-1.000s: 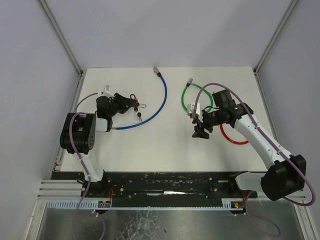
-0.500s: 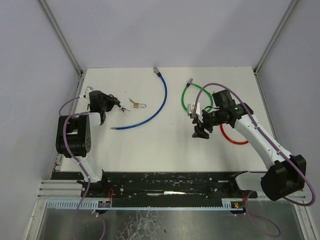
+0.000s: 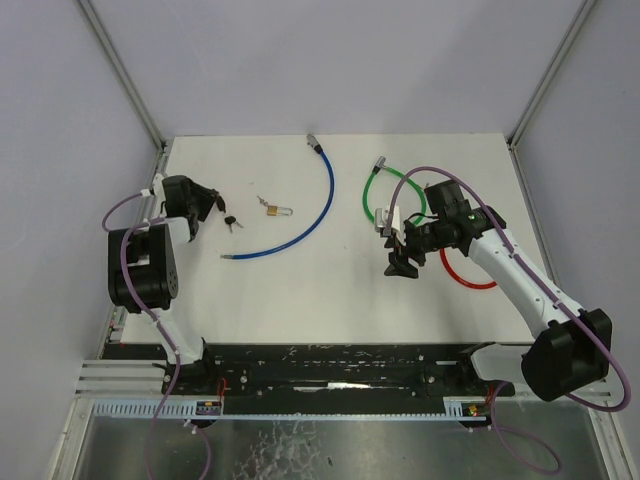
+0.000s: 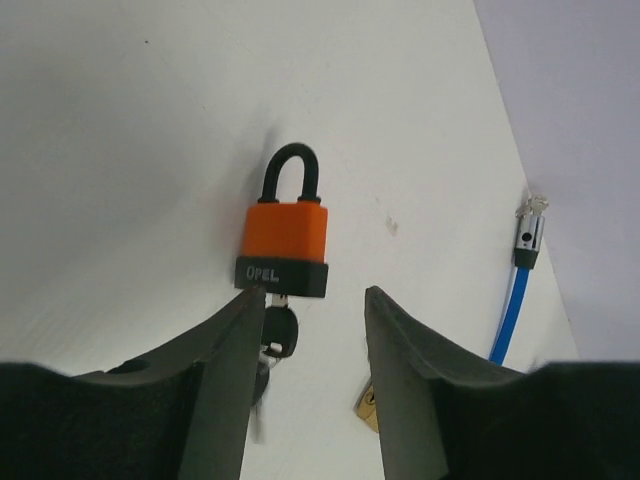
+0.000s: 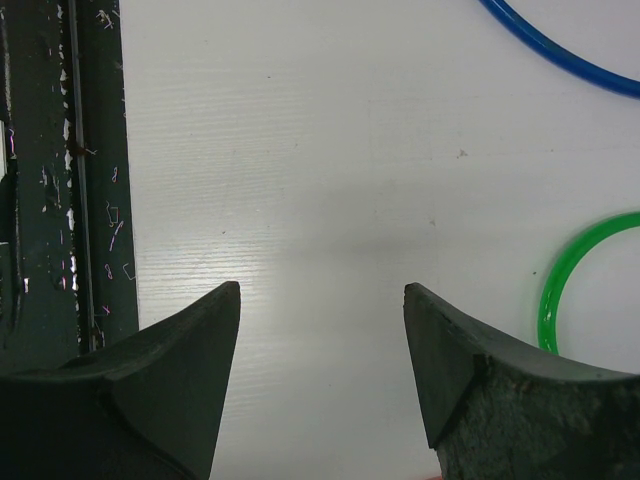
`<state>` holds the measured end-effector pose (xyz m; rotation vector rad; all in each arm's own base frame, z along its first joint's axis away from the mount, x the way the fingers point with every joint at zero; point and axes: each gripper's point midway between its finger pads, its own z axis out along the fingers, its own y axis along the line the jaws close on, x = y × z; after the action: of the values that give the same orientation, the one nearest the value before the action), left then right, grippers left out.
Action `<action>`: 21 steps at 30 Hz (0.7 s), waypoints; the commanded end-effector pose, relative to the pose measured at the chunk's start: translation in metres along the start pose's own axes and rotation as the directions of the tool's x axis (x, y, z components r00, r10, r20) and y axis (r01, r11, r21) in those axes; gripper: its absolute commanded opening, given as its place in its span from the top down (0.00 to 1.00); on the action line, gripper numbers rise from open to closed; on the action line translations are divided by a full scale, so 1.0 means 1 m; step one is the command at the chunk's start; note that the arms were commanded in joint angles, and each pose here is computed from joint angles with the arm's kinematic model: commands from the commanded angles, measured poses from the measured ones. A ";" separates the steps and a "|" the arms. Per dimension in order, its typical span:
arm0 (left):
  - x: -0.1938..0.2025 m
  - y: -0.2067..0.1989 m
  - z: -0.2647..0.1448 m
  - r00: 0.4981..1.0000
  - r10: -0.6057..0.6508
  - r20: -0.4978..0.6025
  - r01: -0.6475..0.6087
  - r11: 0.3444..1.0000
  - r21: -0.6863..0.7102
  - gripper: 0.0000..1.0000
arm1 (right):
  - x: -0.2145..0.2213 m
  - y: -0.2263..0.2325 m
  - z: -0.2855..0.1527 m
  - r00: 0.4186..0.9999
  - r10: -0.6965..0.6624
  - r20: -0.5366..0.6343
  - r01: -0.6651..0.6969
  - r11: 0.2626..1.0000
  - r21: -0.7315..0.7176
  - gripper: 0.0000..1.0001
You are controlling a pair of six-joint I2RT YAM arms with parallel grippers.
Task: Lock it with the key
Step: Lock the lock.
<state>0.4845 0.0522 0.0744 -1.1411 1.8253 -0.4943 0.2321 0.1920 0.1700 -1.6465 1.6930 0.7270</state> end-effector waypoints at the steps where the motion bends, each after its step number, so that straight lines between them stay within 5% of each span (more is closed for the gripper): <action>1: -0.012 -0.013 -0.008 1.000 0.027 0.010 -0.028 0.996 0.082 0.55 | -0.004 -0.003 0.001 1.000 -0.006 0.022 0.006 1.000 0.002 0.27; 9: -0.020 -0.048 -0.052 0.991 0.112 0.068 -0.128 0.935 0.332 0.41 | -0.003 -0.004 0.002 1.000 -0.002 0.018 0.001 1.000 0.006 0.27; 11: -0.019 -0.062 -0.068 0.982 0.166 0.095 -0.190 0.904 0.384 0.26 | -0.003 -0.004 0.002 1.000 0.002 0.019 -0.003 1.000 0.005 0.27; 12: -0.018 -0.070 -0.077 0.972 0.204 0.115 -0.233 0.885 0.403 0.03 | -0.003 -0.005 0.002 1.000 0.004 0.020 -0.005 1.000 0.007 0.27; 13: -0.015 -0.076 -0.086 0.961 0.243 0.135 -0.277 0.866 0.416 0.00 | -0.003 -0.006 0.003 1.000 0.009 0.019 -0.009 1.000 0.008 0.27; 21: 0.017 -0.135 -0.168 0.772 0.505 0.387 -0.632 0.678 0.376 0.00 | -0.004 -0.012 0.002 0.999 0.033 0.018 -0.034 0.999 0.040 0.28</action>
<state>0.4270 -0.0406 0.2227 -0.4019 1.6542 -0.5734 0.2371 0.1940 0.1692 -1.6239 1.7065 0.7269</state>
